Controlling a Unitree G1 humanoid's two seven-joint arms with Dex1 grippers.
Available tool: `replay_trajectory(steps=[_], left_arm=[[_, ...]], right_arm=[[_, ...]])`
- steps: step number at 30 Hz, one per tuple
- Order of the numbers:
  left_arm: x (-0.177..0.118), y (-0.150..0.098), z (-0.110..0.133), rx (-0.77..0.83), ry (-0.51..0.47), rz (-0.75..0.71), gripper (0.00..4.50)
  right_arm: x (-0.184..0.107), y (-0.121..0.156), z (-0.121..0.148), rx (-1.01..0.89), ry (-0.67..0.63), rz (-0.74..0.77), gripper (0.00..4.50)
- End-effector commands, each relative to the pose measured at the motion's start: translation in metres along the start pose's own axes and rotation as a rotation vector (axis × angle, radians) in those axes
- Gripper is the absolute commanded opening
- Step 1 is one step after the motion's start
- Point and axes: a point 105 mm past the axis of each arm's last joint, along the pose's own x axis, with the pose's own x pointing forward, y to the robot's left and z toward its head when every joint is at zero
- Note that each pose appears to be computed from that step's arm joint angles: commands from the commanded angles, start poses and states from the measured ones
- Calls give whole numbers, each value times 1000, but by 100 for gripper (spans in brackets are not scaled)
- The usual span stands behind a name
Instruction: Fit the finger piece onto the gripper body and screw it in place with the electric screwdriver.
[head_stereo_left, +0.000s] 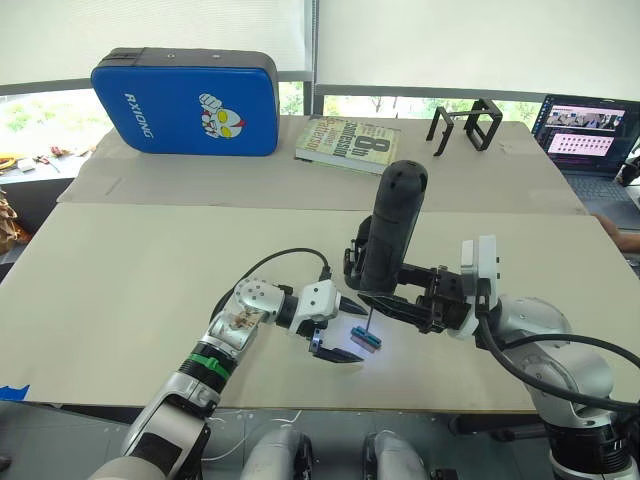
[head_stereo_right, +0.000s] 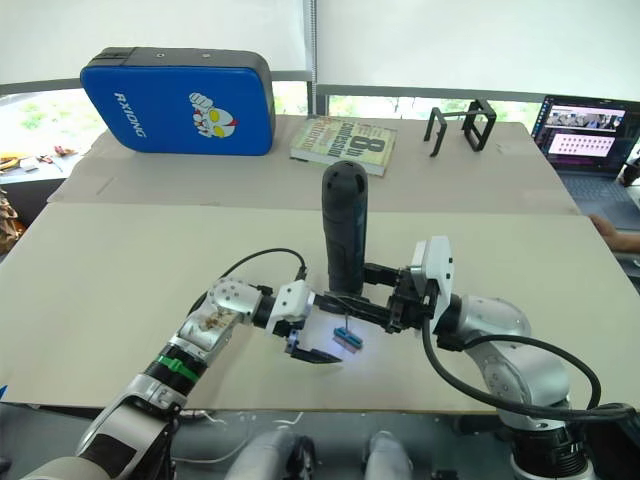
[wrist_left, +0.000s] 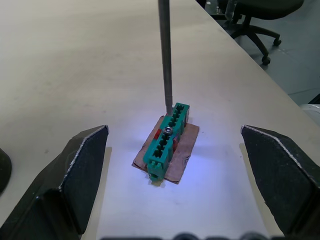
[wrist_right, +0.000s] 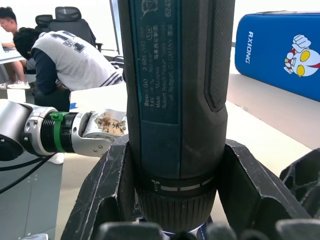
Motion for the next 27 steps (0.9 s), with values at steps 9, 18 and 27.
replay_trajectory(steps=[9,18,27], left_arm=[[0,7,8,54,-4,12,450],[0,8,9,58,-2,16,450],[0,8,9,59,-2,14,450]], right_arm=[[0,1,10,-47,-37,4,192],[1,2,10,-33,-41,6,192],[2,2,9,-23,-39,7,192]])
